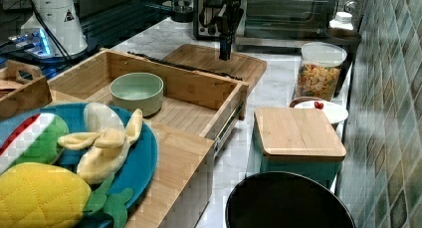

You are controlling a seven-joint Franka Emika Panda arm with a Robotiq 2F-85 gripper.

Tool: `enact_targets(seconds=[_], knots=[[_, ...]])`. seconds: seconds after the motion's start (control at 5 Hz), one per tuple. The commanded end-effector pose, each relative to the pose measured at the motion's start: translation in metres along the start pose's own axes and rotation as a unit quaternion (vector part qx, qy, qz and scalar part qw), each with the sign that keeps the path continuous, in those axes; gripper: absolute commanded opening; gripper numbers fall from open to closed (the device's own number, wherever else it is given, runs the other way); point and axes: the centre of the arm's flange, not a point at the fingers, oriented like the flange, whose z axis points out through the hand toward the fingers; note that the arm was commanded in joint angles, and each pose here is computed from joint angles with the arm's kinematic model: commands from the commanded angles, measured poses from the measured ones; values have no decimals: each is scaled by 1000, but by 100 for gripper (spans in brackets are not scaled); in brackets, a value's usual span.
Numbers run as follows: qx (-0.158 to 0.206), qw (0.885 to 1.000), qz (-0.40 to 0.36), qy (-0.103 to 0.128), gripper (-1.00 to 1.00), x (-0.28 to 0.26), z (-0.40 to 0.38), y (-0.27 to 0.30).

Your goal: Close the drawer.

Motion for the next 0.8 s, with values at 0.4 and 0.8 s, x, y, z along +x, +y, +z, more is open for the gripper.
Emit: enact_targets(seconds=[0.4,0.8], knots=[[-10,1000,6,-17,-100,-14,14,76],[5,1000,2,-26,-100,-15,15,150]])
